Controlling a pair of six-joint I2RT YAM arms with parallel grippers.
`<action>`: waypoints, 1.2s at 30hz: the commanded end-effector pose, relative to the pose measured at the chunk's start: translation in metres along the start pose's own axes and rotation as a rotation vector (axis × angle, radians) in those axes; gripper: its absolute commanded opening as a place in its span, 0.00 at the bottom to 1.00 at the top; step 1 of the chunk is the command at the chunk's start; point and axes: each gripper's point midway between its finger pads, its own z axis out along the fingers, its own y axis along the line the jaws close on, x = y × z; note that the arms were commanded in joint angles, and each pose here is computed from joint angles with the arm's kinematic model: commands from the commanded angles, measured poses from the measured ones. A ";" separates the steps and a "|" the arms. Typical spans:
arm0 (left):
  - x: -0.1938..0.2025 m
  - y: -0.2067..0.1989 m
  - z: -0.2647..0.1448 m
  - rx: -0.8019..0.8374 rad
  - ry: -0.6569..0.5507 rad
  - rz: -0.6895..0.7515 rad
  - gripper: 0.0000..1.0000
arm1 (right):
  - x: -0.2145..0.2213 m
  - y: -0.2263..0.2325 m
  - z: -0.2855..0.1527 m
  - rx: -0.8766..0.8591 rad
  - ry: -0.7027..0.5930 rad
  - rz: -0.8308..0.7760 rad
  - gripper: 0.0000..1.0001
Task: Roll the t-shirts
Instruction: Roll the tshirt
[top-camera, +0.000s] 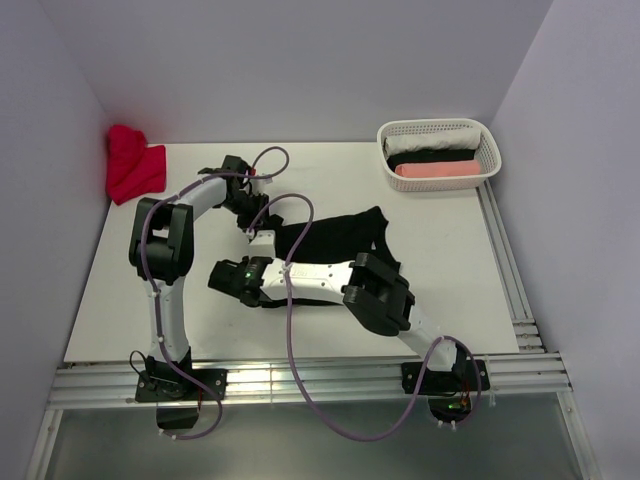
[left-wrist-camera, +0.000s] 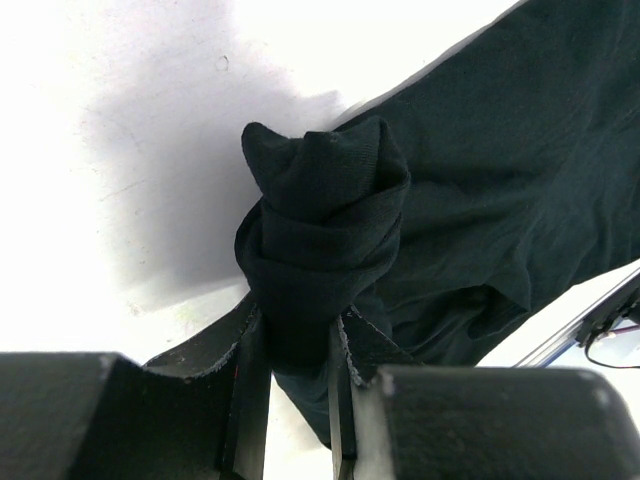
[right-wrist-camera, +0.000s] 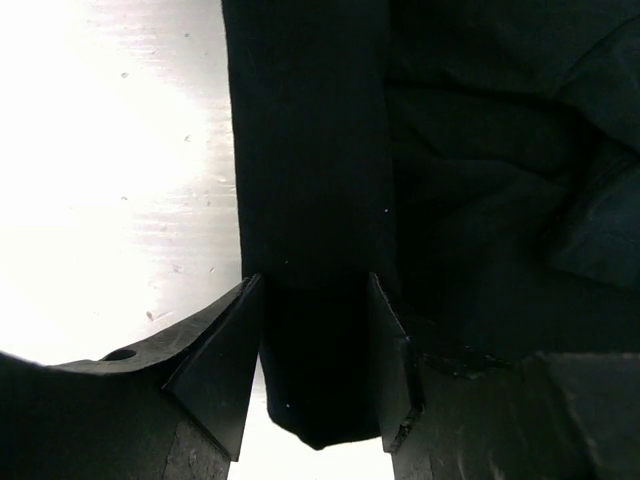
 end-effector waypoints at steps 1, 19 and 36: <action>-0.012 0.016 -0.005 -0.088 -0.028 0.054 0.13 | 0.006 0.004 -0.005 -0.003 0.018 -0.040 0.53; -0.013 0.026 -0.005 -0.137 0.001 0.074 0.14 | 0.028 0.021 -0.010 -0.124 0.068 -0.061 0.60; -0.019 0.066 -0.027 -0.271 0.017 0.121 0.15 | 0.034 0.072 -0.024 -0.325 0.139 -0.011 0.24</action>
